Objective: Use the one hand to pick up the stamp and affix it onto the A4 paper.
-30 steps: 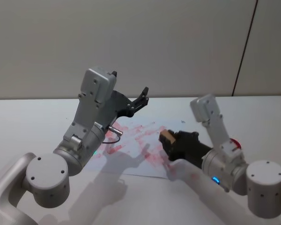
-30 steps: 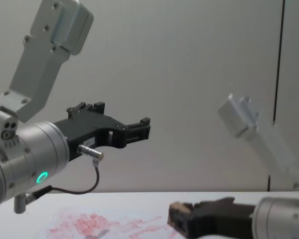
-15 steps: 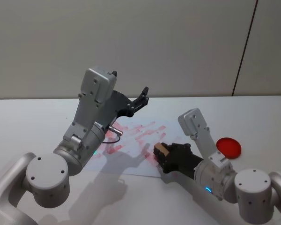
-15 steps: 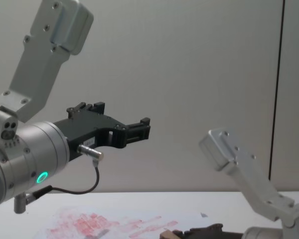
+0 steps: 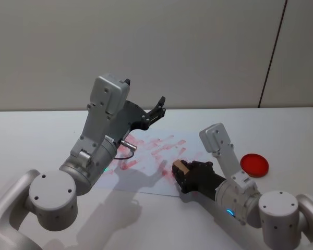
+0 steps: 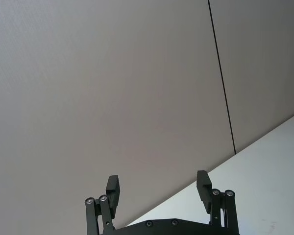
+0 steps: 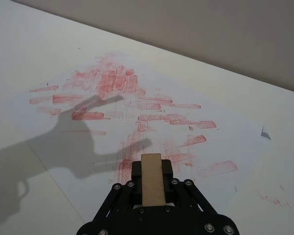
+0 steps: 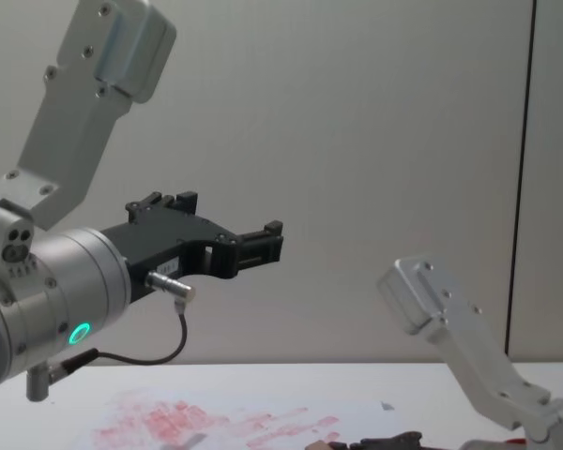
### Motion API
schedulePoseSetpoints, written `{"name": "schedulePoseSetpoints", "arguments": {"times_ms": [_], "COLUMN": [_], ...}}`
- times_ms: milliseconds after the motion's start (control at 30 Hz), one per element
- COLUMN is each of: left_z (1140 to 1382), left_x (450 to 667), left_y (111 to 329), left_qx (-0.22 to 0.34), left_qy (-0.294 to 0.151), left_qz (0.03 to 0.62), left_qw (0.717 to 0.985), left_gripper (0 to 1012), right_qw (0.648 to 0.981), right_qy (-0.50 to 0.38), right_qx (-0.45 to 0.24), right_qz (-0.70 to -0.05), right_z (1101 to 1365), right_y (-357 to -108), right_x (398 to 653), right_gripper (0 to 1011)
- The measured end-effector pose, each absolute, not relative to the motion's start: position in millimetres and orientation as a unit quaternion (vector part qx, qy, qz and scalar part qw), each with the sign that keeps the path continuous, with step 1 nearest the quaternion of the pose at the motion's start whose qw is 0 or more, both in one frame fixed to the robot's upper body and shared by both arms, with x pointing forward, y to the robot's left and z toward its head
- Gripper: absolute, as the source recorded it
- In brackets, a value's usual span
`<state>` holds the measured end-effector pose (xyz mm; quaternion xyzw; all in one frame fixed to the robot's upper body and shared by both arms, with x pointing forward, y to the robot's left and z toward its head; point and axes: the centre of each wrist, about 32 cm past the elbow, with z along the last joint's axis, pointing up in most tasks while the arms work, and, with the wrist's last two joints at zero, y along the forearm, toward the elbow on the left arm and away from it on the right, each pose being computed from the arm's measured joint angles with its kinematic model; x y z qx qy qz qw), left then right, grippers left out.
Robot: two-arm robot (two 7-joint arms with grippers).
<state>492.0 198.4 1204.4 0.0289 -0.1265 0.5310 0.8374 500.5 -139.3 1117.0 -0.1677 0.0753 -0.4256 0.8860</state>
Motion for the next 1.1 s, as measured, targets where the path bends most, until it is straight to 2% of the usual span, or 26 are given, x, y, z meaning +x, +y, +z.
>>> {"name": "schedulePoseSetpoints", "arguments": {"times_ms": [300,600,767,1100], "left_z": [1204,1204,1204,1204], "left_x": [492,492,492,492], "left_y": [198,198,198,198], "left_qx": [0.029,0.029,0.029,0.029], "left_qy": [-0.126,-0.126,-0.126,-0.126], "left_qz": [0.531,0.531,0.531,0.531], "left_qw": [0.837,0.837,0.837,0.837], "left_gripper": [1001,1001,1001,1001], "right_qw": [0.883,0.883,0.874,0.848], "right_qy": [0.088,0.087,0.083,0.074], "right_qx": [-0.148,-0.090,-0.051,-0.026], "right_qz": [-0.437,-0.452,-0.476,-0.524], "right_z": [1119,1145,1166,1185], "right_y": [-140,-145,-161,-201], "right_x": [501,502,500,492], "right_gripper": [219,219,219,219]}}
